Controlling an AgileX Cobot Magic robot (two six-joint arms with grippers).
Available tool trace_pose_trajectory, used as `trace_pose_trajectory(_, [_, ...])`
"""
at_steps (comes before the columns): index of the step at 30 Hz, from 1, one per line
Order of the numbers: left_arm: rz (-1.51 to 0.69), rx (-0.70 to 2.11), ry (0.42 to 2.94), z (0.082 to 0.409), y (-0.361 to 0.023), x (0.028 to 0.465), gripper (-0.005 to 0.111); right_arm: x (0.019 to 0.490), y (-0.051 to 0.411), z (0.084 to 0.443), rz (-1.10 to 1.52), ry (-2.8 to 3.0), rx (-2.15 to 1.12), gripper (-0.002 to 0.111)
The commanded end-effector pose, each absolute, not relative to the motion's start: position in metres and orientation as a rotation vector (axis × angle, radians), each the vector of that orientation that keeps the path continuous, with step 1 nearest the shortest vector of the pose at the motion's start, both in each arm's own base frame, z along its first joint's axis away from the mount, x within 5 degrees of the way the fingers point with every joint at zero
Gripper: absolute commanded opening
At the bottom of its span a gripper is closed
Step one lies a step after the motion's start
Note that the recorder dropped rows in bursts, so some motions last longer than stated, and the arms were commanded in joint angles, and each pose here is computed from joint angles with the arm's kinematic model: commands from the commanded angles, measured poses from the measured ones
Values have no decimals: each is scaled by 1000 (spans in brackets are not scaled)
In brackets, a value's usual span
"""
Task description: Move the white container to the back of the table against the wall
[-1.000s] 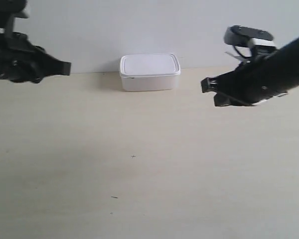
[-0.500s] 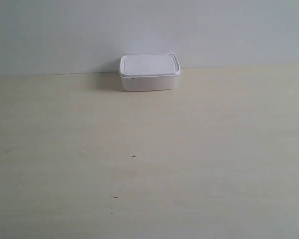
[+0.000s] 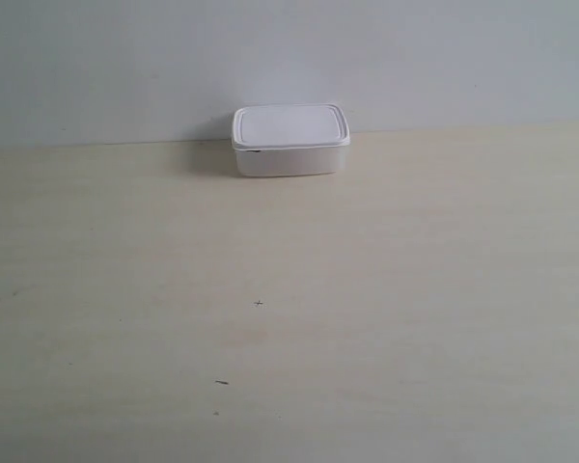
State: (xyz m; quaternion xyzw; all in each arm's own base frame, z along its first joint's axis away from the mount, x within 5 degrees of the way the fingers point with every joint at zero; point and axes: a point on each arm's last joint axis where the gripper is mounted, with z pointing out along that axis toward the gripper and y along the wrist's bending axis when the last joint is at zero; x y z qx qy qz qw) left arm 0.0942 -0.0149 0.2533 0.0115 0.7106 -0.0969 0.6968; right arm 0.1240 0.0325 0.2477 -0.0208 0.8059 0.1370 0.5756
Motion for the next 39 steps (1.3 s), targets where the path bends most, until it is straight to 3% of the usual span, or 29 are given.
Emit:
trace_pose_trajectory(1, [-208,25,1587,252,-14,95,0,124,32,246,315,1890,-45,0])
trace_pose_trajectory(9, [-145,-45,1502,255,-5,82,0,95,24,264,339,1678,-38,0])
trace_pose_trajectory(17, [56,-149,1453,236,10,69,0,87,7,226,210,1724,101,0])
trace_pose_trajectory(22, [66,-157,1478,225,11,68,0,83,1,209,157,1743,163,0])
trace_pose_trajectory(39, [41,-156,1593,207,9,70,0,82,-1,201,100,1688,125,0])
